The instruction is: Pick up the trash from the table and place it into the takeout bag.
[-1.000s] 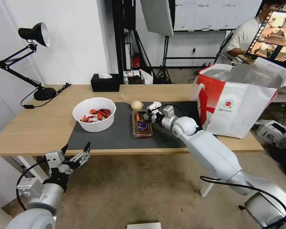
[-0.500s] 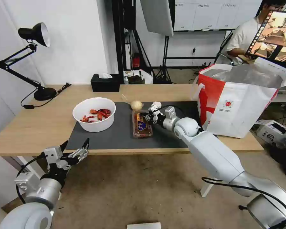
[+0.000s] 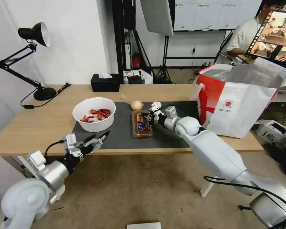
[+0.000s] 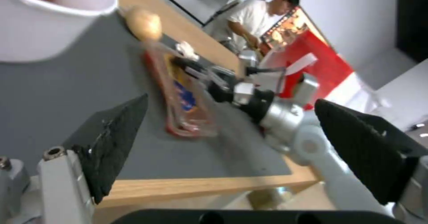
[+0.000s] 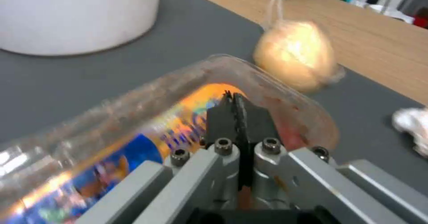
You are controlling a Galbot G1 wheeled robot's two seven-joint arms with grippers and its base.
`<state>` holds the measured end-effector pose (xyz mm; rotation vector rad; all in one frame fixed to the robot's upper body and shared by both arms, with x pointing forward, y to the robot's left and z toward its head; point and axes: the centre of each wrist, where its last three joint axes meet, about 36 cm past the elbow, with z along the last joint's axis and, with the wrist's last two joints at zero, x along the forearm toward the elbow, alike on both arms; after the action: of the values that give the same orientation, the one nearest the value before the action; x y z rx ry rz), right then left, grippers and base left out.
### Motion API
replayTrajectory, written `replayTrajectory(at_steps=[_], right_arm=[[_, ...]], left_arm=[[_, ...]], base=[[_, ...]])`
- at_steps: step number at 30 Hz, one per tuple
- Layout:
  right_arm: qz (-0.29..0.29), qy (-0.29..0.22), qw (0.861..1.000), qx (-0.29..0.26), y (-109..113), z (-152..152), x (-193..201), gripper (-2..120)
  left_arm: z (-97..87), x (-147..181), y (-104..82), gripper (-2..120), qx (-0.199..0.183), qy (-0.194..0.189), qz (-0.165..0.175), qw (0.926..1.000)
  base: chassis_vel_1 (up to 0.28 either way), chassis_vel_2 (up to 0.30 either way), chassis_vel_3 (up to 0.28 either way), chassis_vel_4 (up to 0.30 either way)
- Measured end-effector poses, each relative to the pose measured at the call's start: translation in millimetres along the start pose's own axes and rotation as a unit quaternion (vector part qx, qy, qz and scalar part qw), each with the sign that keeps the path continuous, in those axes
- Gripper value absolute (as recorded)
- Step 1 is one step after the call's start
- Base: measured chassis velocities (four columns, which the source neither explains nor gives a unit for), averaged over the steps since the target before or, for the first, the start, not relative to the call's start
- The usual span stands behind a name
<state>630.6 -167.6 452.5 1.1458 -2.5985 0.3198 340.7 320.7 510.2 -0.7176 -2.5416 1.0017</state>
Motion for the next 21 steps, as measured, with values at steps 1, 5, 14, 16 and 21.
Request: replayTrajectory(at_steps=[1, 5, 14, 16, 21], right_arm=[[-0.006, 0.0, 1.0, 0.003, 2, -4, -7, 0], [-0.016, 0.0, 1.0, 0.009, 5, -11, -18, 0], [-0.015, 0.001, 1.0, 0.018, -1, -17, -17, 0], [-0.015, 0.001, 1.0, 0.017, -3, -18, -15, 0], [-0.016, 0.003, 1.0, 0.018, -5, -16, -14, 0]], left_arm=[[0.7, -2, 1.8, 100, 0.009, 0.003, -0.002, 1.0], [4.5, -11, 5.0, 100, 0.029, 0.011, -0.01, 0.9995], [2.6, -42, 16.4, 100, 0.073, 0.033, -0.022, 0.9965], [1.7, -47, 18.7, 100, 0.073, 0.039, -0.023, 0.9963], [-0.2, -60, 23.6, 100, 0.064, 0.049, -0.037, 0.996]], base=[[0.0, 0.0, 0.0, 0.0], [0.0, 0.0, 0.0, 0.0], [0.0, 0.0, 0.0, 0.0], [0.0, 0.0, 0.0, 0.0], [0.0, 0.0, 0.0, 0.0]])
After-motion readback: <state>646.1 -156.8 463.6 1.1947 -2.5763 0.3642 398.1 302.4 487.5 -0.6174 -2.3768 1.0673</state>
